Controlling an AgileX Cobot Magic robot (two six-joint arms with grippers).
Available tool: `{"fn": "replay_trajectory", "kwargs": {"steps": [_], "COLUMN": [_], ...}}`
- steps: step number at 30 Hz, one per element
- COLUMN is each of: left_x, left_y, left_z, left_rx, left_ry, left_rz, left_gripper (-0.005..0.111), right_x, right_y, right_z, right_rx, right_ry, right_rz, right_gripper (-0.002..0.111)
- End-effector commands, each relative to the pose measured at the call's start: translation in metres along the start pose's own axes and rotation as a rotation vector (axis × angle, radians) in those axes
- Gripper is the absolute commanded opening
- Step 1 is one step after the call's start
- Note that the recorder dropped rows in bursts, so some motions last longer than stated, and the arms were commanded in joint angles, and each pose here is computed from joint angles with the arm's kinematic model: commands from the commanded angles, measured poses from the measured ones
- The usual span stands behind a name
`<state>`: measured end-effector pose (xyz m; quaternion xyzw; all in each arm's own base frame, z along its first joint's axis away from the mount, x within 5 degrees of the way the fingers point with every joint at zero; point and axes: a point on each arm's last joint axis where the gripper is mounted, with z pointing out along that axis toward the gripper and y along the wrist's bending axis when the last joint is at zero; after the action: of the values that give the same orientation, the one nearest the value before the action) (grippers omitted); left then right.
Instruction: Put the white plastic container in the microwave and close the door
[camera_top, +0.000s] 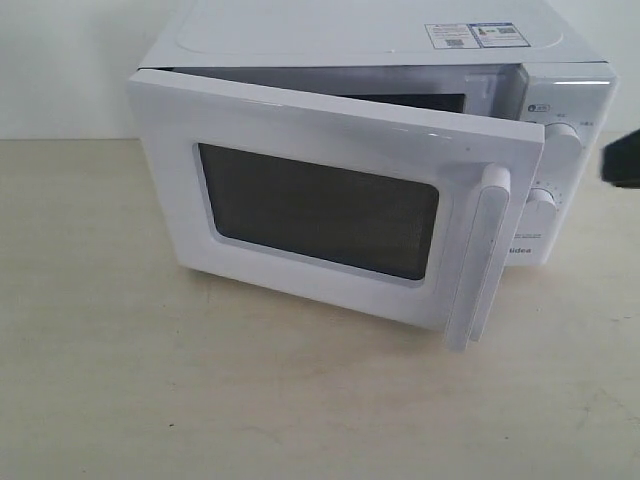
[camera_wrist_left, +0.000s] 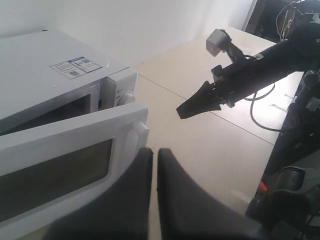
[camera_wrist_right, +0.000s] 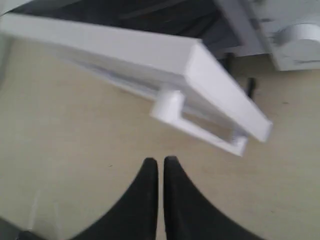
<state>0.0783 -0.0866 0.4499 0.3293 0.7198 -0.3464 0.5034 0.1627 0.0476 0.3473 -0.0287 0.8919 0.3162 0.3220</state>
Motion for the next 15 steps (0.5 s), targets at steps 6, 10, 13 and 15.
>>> {"fn": "replay_trajectory", "kwargs": {"steps": [6, 10, 13, 15], "left_x": [0.003, 0.003, 0.003, 0.003], "left_y": [-0.003, -0.003, -0.003, -0.003], "left_z": [-0.001, -0.001, -0.001, -0.001], "left_rx": [0.016, 0.018, 0.018, 0.018], "left_ry": [0.037, 0.041, 0.041, 0.041], "left_rz": [0.004, 0.004, 0.004, 0.004], "left_gripper": [0.004, 0.004, 0.004, 0.004], "right_x": [-0.007, -0.004, -0.002, 0.001], "right_y": [-0.006, -0.01, -0.013, -0.017], "right_z": [0.017, 0.021, 0.024, 0.029], "right_rx": [-0.09, -0.091, -0.087, -0.082], "right_ry": [-0.152, -0.172, -0.172, -0.153], "right_rz": [-0.119, -0.13, -0.118, -0.116], "right_gripper": [0.0, 0.0, 0.0, 0.0]}}
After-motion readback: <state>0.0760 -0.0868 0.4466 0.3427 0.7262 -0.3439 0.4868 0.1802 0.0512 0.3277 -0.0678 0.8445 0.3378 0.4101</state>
